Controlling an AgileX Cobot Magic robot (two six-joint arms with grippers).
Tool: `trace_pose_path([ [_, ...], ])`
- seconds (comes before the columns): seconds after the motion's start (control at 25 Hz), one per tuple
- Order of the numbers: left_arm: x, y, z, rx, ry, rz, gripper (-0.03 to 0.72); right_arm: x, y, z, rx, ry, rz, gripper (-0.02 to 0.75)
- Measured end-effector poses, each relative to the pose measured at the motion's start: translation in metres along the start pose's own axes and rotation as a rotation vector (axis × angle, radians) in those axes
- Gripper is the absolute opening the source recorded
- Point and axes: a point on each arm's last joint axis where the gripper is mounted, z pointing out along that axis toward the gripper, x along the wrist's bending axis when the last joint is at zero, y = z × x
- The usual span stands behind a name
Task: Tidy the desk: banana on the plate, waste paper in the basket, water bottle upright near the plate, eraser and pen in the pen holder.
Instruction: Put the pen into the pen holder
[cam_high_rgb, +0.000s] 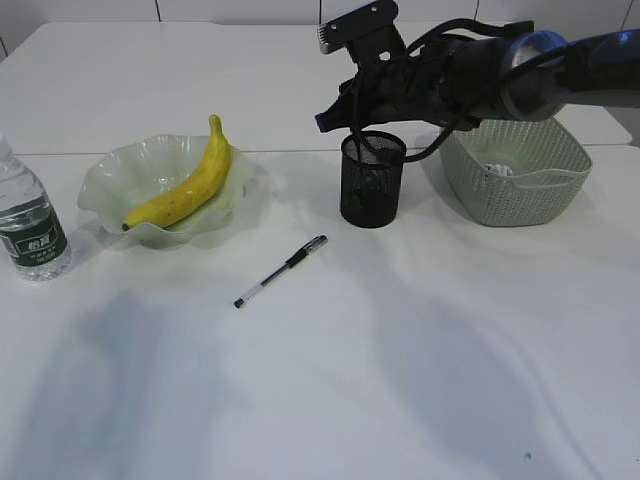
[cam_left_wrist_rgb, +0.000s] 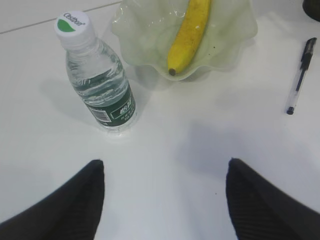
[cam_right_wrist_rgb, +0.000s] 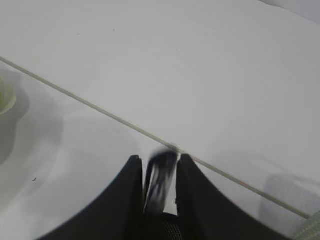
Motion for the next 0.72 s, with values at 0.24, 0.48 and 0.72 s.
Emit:
trace_pose_path([
  [0.24, 0.0, 0.0, 0.0, 0.0, 0.0, 0.0, 0.538, 0.0, 0.0, 0.0, 0.0, 0.0, -0.002, 0.221],
  [0.48, 0.0, 0.0, 0.0, 0.0, 0.0, 0.0, 0.538, 0.0, 0.0, 0.0, 0.0, -0.001, 0.003, 0.23],
  [0.72, 0.0, 0.0, 0.0, 0.0, 0.0, 0.0, 0.538, -0.003, 0.011, -0.002, -0.035, -0.008, 0.065, 0.232],
])
